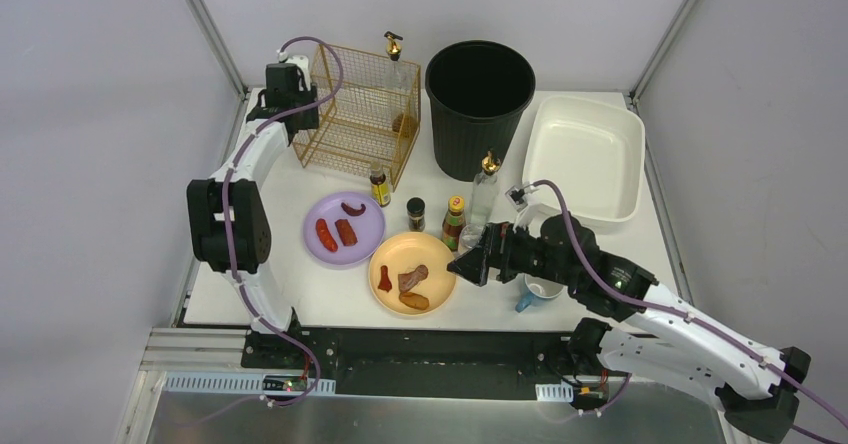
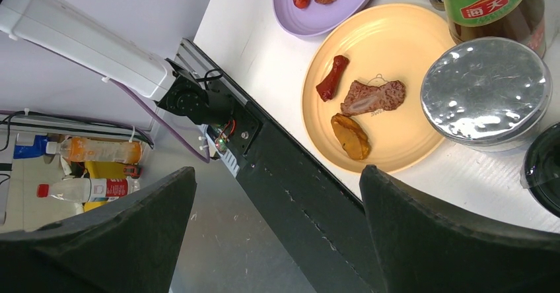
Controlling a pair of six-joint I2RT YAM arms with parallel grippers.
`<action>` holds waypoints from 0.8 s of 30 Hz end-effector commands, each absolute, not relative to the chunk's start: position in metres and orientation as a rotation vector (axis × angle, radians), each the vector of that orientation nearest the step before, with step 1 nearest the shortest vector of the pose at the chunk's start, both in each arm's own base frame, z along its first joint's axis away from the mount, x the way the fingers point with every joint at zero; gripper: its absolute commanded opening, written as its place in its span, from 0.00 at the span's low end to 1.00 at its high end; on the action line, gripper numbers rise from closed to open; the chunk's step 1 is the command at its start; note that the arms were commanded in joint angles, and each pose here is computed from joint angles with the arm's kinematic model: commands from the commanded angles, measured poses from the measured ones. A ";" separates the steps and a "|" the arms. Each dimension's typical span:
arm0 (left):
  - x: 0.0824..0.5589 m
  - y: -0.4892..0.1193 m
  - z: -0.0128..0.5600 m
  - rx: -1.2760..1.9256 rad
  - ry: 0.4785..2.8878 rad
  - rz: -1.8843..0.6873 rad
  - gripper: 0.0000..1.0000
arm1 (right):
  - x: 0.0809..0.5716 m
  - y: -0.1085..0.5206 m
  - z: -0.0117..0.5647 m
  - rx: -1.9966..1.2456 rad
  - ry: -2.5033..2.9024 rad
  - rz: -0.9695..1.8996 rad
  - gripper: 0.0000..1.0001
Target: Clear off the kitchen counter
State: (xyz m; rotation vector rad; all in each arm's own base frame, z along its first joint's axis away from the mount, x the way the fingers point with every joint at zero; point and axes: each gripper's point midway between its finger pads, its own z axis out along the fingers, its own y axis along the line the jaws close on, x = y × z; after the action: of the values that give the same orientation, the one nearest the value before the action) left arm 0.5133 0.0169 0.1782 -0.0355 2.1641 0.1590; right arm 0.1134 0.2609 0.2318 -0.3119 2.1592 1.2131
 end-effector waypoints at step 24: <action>0.493 0.007 0.142 -0.134 2.264 0.037 0.00 | 0.112 0.261 0.241 -0.233 2.129 1.283 0.99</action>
State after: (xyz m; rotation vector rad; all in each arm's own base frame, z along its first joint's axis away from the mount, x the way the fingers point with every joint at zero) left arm 0.5115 0.0213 0.1530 -0.0447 2.2110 0.1419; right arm 0.1106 0.2592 0.2267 -0.2598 2.1788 1.2397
